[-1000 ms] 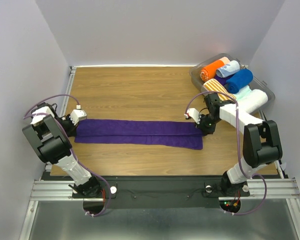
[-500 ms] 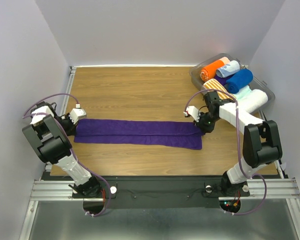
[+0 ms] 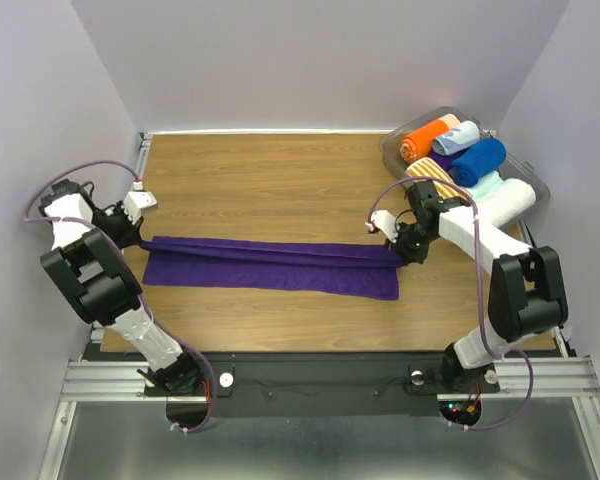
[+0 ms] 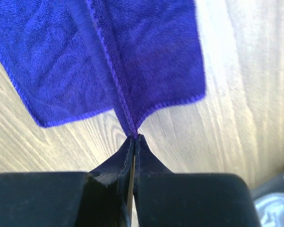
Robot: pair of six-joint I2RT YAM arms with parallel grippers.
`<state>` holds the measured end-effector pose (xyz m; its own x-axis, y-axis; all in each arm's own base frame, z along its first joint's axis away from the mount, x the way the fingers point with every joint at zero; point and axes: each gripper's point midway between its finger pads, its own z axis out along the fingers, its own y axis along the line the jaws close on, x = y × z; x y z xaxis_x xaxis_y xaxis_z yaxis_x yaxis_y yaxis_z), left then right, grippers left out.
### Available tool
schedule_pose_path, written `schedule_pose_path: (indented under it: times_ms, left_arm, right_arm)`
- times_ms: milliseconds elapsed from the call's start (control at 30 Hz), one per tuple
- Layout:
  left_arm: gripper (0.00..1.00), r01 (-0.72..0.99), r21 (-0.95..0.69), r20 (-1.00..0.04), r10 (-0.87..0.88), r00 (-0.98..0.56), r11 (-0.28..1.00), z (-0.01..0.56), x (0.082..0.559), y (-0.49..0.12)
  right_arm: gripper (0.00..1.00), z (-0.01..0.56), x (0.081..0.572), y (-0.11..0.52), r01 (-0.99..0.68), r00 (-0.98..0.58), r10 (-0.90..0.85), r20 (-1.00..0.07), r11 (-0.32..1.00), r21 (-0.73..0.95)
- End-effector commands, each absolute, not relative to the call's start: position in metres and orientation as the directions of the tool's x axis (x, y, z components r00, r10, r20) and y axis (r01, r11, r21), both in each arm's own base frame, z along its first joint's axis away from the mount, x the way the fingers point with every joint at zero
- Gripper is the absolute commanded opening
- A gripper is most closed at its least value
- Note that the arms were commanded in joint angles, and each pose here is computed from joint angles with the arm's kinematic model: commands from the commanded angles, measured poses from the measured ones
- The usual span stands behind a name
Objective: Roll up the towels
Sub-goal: Fold the towel
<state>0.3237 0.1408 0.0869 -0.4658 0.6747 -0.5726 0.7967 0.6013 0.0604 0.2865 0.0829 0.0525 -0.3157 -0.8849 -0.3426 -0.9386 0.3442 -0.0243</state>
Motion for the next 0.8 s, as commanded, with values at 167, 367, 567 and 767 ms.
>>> schedule_pose_path:
  times_ms: [167, 367, 567, 767]
  left_arm:
    - [0.0, 0.808, 0.04, -0.601, 0.66, -0.45, 0.588, 0.115, 0.311, 0.141]
    - [0.0, 0.815, 0.049, -0.573, 0.684, -0.451, 0.578, 0.11, 0.297, 0.148]
    - [0.0, 0.817, 0.014, -0.553, 0.685, -0.474, 0.577, 0.09, 0.285, 0.145]
    - [0.0, 0.804, 0.02, -0.522, 0.692, -0.499, 0.595, 0.061, 0.282, 0.149]
  right_arm:
    - [0.0, 0.11, 0.298, 0.09, -0.928, -0.256, -0.867, -0.427, 0.345, -0.144]
    - [0.01, 0.099, 0.278, 0.086, -0.943, -0.241, -0.88, -0.41, 0.312, -0.115]
    - [0.01, 0.072, 0.263, 0.086, -0.954, -0.267, -0.885, -0.382, 0.299, -0.028]
    - [0.01, 0.059, 0.269, 0.09, -0.952, -0.282, -0.881, -0.381, 0.305, -0.002]
